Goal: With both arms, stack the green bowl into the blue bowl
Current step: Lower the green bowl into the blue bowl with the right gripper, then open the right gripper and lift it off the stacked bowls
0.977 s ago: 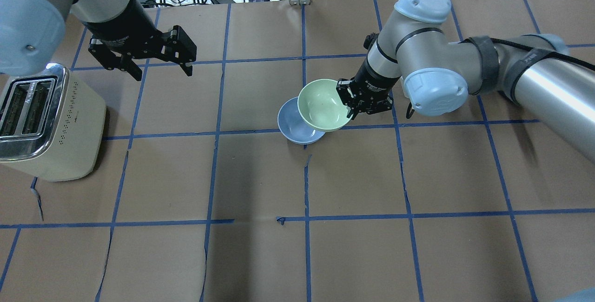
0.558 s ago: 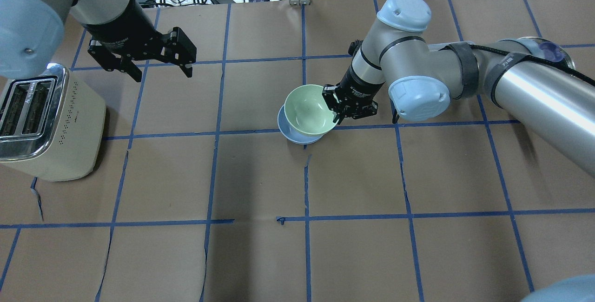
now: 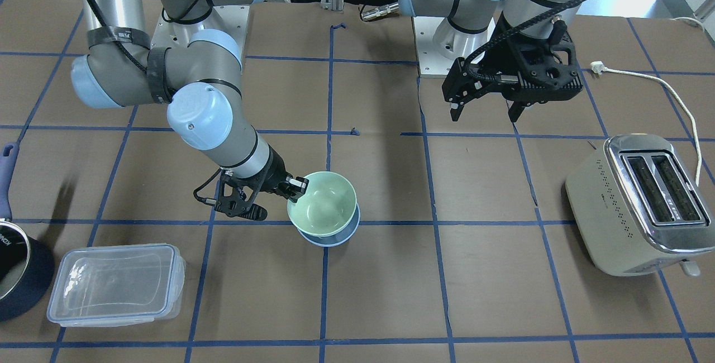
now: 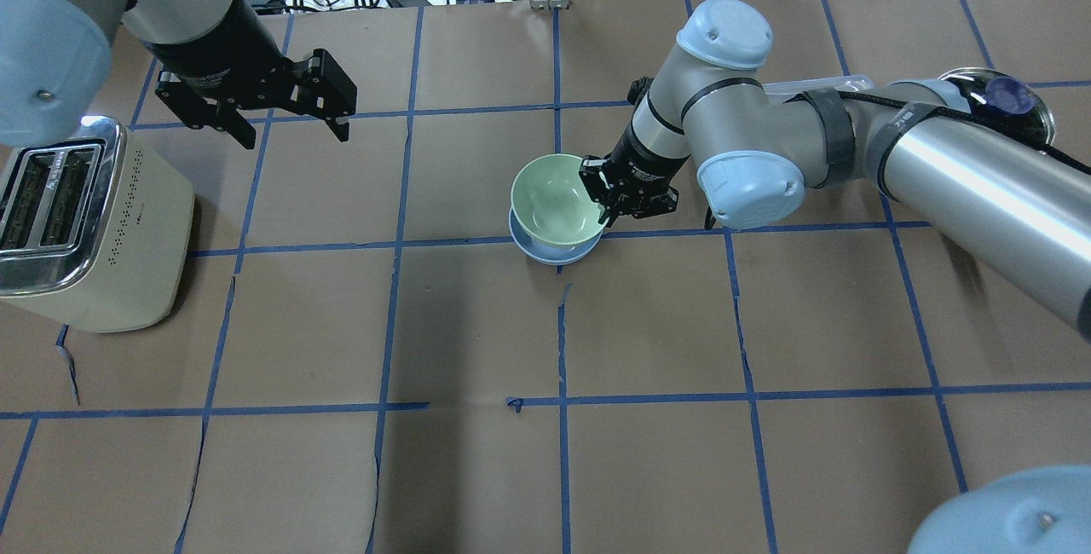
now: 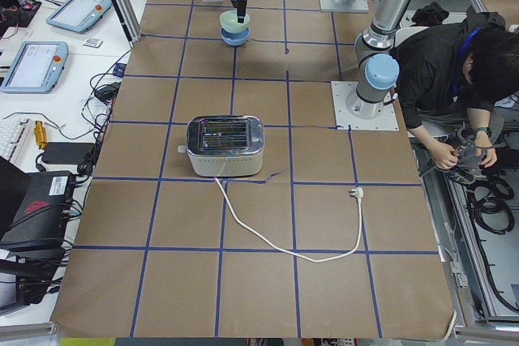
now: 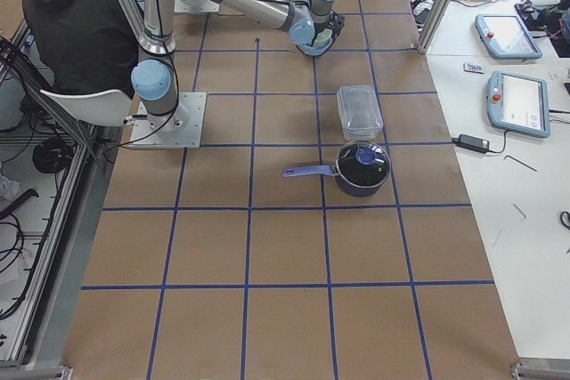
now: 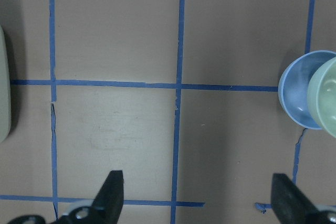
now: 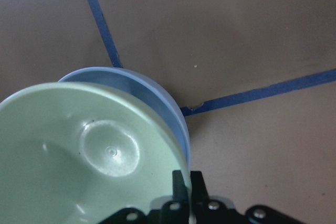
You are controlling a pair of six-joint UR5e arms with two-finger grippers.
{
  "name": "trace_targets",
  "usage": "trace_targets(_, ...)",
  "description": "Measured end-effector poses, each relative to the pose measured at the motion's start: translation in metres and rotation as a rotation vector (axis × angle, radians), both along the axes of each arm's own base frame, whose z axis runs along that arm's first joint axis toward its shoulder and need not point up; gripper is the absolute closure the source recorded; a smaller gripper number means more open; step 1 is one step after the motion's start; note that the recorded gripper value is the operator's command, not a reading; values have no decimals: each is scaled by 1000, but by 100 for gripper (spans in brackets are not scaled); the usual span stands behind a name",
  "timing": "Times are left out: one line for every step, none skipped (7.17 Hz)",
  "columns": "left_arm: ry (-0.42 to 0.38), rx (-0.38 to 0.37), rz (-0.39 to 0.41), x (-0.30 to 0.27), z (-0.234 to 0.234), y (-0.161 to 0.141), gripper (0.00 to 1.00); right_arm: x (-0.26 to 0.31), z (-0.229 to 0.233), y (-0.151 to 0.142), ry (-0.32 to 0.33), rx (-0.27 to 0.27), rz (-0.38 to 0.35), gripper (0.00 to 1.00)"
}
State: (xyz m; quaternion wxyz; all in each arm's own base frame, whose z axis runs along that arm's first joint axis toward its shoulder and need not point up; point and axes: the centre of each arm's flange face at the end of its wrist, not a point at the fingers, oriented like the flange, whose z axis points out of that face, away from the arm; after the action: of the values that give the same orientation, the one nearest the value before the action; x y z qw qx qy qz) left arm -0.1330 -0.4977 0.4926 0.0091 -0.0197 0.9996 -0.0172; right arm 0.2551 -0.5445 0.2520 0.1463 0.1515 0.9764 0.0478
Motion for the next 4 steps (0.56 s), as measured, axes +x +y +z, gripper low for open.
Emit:
trace_targets(0, 2, 0, 0, -1, 0, 0, 3, -3, -1, 0, -3, 1, 56)
trace_targets(0, 5, 0, 0, -2, -1, 0, 4, -4, -1, 0, -6, 2, 7)
trace_targets(0, 5, 0, 0, -2, -1, 0, 4, -4, -2, 1, -17, 4, 0)
trace_targets(1, 5, 0, 0, -2, -1, 0, 4, -2, -4, 3, -40, 4, 0)
